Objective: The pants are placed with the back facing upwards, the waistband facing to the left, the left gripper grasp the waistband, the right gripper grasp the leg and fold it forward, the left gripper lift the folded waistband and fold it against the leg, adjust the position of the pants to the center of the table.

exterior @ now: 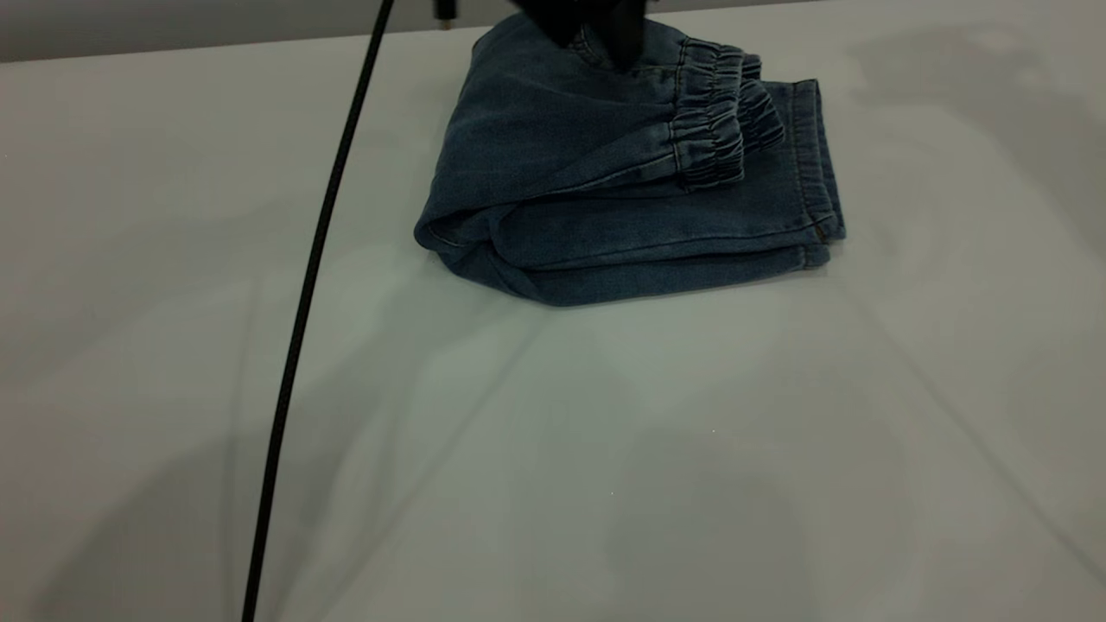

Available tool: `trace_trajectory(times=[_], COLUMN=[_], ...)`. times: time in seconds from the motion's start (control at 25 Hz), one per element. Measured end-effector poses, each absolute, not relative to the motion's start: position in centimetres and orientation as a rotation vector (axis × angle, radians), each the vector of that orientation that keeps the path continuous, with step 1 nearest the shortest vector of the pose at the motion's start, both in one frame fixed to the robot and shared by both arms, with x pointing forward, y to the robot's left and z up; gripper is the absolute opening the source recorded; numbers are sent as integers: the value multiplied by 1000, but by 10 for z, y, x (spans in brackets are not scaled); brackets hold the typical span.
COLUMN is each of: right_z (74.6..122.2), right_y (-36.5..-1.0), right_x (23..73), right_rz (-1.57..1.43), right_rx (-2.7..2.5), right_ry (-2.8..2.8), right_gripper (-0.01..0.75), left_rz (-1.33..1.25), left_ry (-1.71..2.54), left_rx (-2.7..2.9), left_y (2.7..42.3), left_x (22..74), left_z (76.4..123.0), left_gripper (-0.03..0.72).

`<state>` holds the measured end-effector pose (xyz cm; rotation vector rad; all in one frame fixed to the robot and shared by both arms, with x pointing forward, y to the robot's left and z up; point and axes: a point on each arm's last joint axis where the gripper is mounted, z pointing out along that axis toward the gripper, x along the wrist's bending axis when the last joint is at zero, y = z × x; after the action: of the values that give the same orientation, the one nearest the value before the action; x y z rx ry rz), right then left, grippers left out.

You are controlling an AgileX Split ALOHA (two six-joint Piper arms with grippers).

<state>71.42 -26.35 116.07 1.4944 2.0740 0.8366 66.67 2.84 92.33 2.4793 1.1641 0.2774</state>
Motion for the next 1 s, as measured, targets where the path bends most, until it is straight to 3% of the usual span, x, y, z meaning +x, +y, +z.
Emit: trace_trajectory(times=[0.24, 0.44, 1.0], right_z=[1242, 1284, 1289], right_y=[-260, -260, -257], right_x=[659, 621, 616], right_rz=[1011, 1087, 1141], right_rx=[1368, 1290, 1309], right_ry=[1961, 1895, 1882], right_gripper=[459, 459, 459], left_rz=[369, 359, 59], left_ry=[1134, 1137, 1514], left_rx=[2505, 2523, 2705], left_y=[29, 28, 43], left_x=[677, 679, 653], left_z=[890, 855, 846], left_gripper=[456, 456, 456])
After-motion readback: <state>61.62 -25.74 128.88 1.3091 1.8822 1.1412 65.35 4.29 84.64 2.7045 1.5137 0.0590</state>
